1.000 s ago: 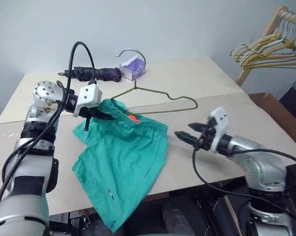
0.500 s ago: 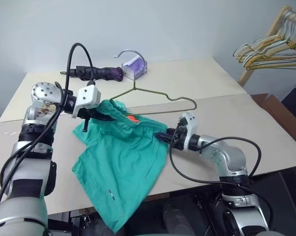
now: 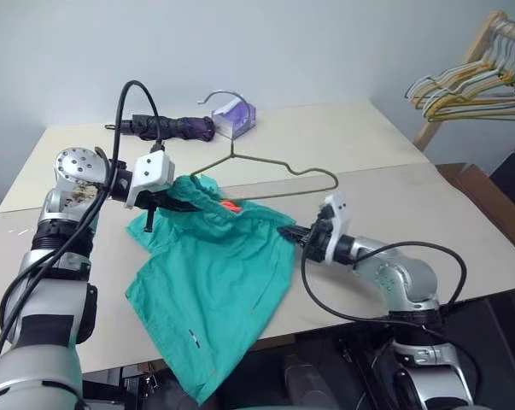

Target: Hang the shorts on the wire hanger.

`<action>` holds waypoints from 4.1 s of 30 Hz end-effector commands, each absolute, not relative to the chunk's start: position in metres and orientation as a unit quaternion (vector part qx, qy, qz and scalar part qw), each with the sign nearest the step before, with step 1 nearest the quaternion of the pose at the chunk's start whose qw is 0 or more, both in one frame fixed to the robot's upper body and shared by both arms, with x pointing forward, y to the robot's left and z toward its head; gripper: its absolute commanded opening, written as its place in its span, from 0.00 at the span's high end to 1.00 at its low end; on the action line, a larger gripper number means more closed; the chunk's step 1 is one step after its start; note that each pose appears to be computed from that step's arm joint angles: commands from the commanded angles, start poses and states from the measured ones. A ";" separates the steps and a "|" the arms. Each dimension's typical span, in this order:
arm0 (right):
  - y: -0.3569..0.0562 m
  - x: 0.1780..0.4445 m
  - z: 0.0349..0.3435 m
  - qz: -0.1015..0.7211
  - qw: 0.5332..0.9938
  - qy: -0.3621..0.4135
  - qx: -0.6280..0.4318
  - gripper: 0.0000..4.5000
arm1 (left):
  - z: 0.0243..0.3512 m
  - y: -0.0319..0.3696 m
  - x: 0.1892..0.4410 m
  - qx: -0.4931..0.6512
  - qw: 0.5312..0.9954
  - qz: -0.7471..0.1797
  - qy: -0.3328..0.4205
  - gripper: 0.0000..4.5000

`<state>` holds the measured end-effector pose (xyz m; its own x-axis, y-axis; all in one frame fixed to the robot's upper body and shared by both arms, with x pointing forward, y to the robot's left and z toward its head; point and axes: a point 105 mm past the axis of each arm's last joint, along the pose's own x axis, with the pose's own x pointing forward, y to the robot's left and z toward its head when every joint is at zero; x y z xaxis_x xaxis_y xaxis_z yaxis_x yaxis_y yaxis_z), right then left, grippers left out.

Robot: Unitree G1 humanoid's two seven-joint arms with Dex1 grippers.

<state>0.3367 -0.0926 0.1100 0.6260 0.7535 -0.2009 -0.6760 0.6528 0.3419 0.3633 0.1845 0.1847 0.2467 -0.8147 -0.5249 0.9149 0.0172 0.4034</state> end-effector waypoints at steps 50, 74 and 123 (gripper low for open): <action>-0.151 0.326 0.186 0.445 0.890 0.056 -0.077 0.99 | 0.167 0.264 0.359 0.425 0.699 -0.533 0.216 1.00; -0.102 0.331 0.238 0.530 0.780 0.179 -0.280 0.01 | 0.184 0.176 0.376 0.391 0.692 -0.602 0.075 1.00; -0.184 0.280 0.181 0.295 0.924 0.241 -0.040 1.00 | 0.293 0.150 0.367 0.189 0.824 -0.505 -0.174 0.01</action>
